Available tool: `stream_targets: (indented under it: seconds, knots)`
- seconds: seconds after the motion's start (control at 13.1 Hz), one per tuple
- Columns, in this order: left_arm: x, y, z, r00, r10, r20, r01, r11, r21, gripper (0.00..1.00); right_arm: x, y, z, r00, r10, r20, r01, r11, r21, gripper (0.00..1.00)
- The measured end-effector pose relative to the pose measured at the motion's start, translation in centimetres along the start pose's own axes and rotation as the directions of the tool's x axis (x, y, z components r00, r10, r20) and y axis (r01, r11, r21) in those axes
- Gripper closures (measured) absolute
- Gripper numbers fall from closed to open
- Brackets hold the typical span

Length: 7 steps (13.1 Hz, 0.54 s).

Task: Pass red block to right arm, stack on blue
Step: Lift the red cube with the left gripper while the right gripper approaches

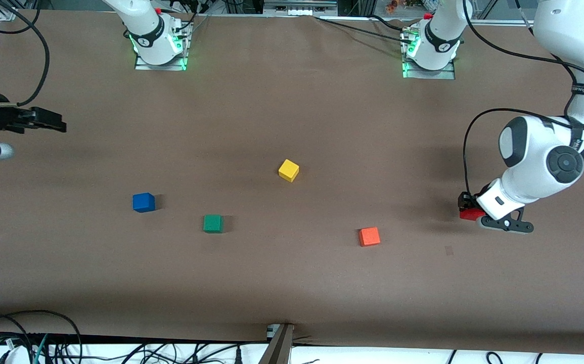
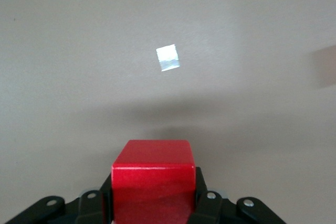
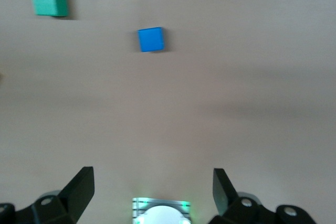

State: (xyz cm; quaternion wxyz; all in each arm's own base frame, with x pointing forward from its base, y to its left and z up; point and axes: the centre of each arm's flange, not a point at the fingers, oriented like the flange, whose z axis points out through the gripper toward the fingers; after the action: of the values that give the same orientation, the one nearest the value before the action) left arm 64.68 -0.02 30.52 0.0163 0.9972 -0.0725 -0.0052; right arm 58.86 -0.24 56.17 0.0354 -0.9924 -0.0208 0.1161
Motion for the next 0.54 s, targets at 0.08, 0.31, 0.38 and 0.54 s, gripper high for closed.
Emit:
stream_targets:
  seconds: [0.08, 0.31, 0.38, 0.54]
  knots:
    - [0.5, 0.6, -1.1, 1.0, 0.018, 0.004, -0.018, 0.999, -0.039, 0.44, 0.6, -0.9, 0.8, 1.0, -0.012, 0.01, 0.011, 0.997, 0.072, 0.0]
    - [1.7, 3.0, -3.4, 0.989, 0.145, -0.034, -0.148, 0.979, -0.143, 0.44, 3.1, -3.5, 4.0, 0.997, -0.045, 0.057, 0.025, 0.951, 0.307, 0.0]
    - [1.9, 4.4, -3.7, 0.981, 0.185, -0.057, -0.192, 0.964, -0.185, 0.44, 4.1, -4.2, 5.5, 0.995, -0.052, 0.079, 0.018, 0.924, 0.383, 0.0]
    - [2.2, 7.2, -4.0, 0.964, 0.231, -0.133, -0.263, 0.909, -0.324, 0.44, 6.5, -5.6, 8.8, 0.99, -0.064, 0.127, -0.015, 0.842, 0.539, 0.0]
